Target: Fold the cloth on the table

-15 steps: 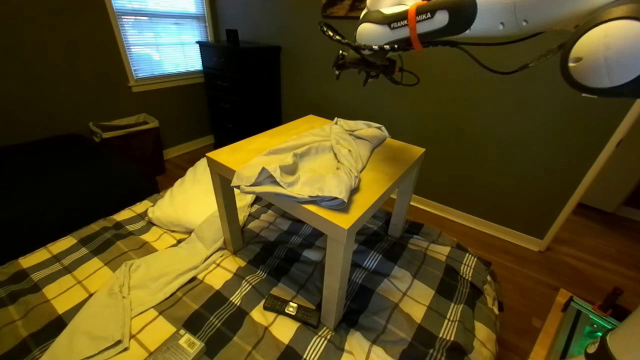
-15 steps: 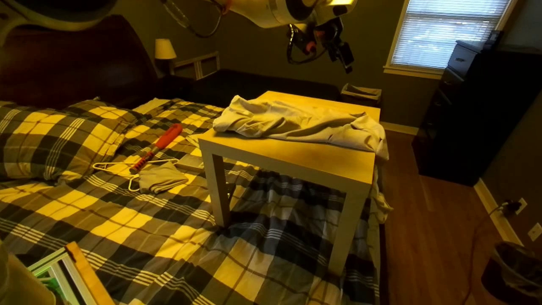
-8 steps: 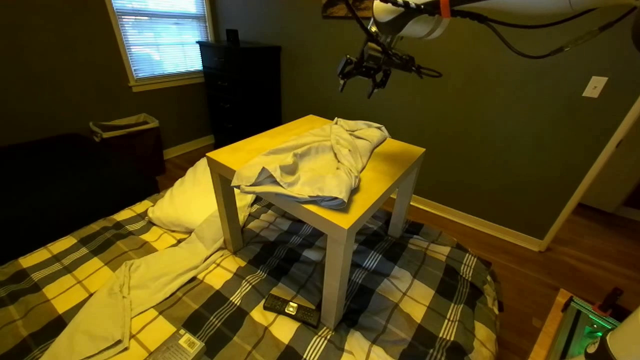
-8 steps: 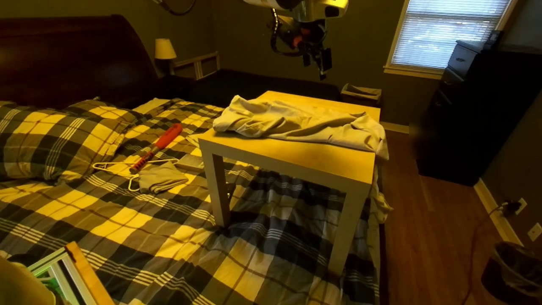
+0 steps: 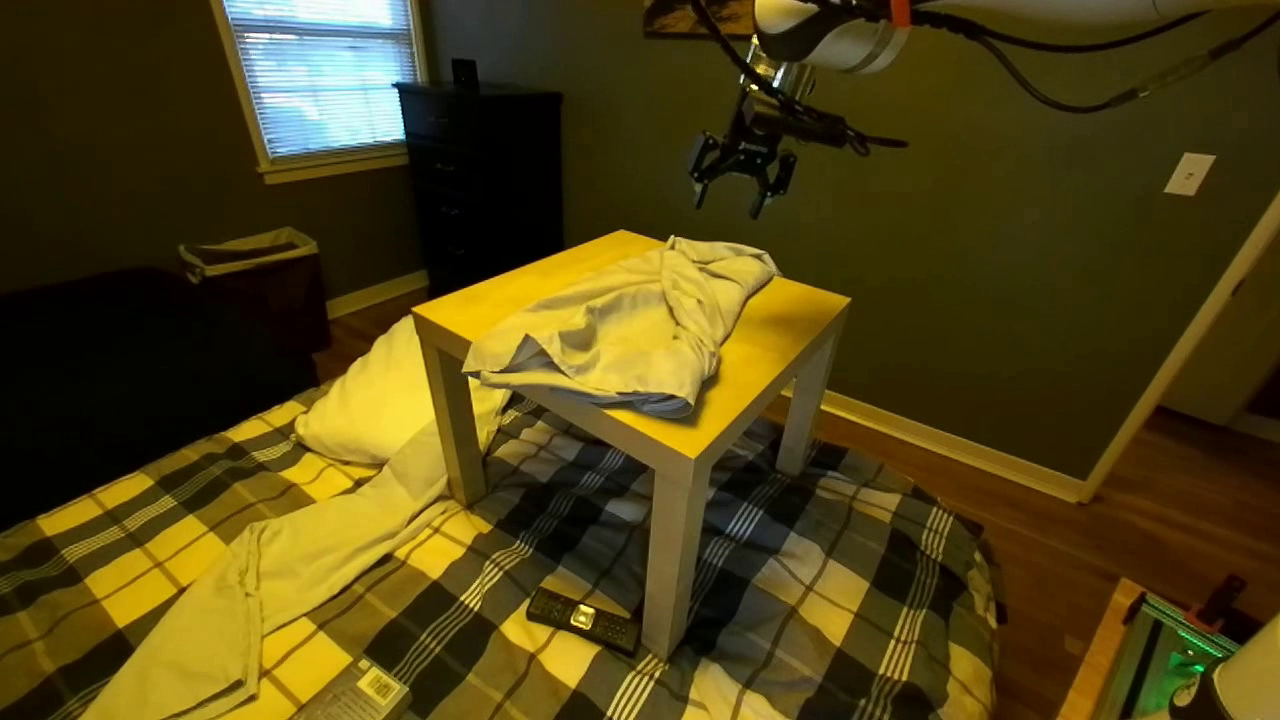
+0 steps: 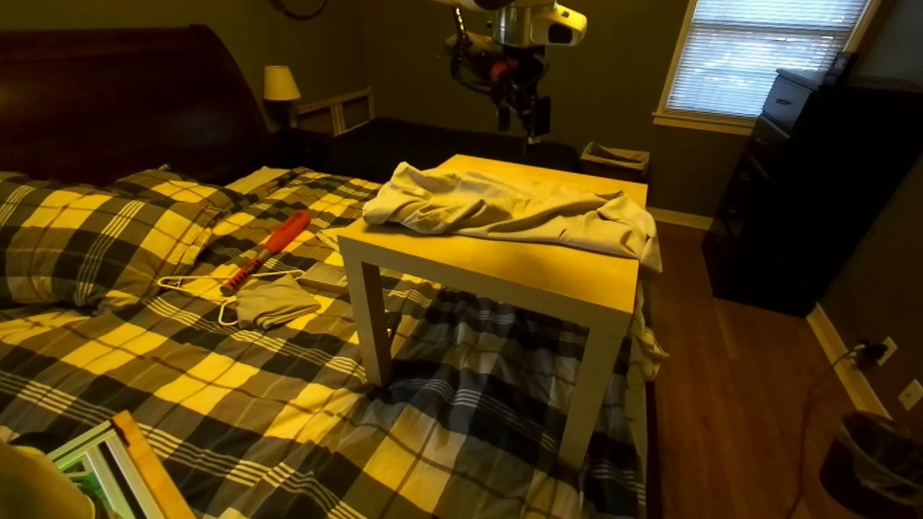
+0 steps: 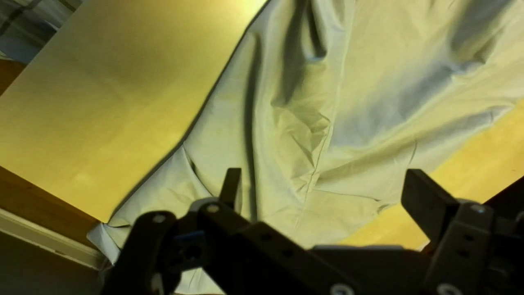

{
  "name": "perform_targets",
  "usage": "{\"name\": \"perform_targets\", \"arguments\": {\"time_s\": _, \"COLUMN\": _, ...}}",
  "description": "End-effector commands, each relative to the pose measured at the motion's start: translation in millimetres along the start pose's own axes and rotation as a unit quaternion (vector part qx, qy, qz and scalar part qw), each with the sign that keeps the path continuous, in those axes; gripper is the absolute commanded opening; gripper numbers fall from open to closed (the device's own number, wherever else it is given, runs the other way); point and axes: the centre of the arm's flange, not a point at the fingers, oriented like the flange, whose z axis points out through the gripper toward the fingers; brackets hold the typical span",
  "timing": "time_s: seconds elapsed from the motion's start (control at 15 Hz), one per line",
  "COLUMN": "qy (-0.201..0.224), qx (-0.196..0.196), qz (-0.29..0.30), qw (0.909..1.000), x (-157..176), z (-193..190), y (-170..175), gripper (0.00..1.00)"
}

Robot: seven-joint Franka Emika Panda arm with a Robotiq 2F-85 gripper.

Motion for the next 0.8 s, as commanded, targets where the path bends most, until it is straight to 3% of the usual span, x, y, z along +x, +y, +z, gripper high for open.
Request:
{"name": "perform_targets", "arguments": {"time_s": 0.0, "qy": -0.064, "qx": 0.005, "qz": -0.020, "qw": 0.9978, "x": -22.4, "z": -4.6, "y": 6.9, "gripper": 1.00}}
{"name": "perform_targets", "arguments": {"time_s": 0.33, "qy": -0.201, "qx": 0.029, "qz": -0.046, "qw": 0.9781, "x": -66.5, "z": -26.4, "y": 20.0, "gripper": 1.00}}
{"name": "perform_targets", "arguments": {"time_s": 0.6, "qy": -0.238, "qx": 0.072, "qz": -0.037, "qw": 0.9680, "x": -99.1, "z": -36.3, "y": 26.8, "gripper": 1.00}}
{"name": "perform_targets", "arguments": {"time_s": 0.73, "qy": -0.226, "qx": 0.136, "qz": -0.034, "qw": 0.9640, "x": -114.4, "z": -33.9, "y": 26.4, "gripper": 1.00}}
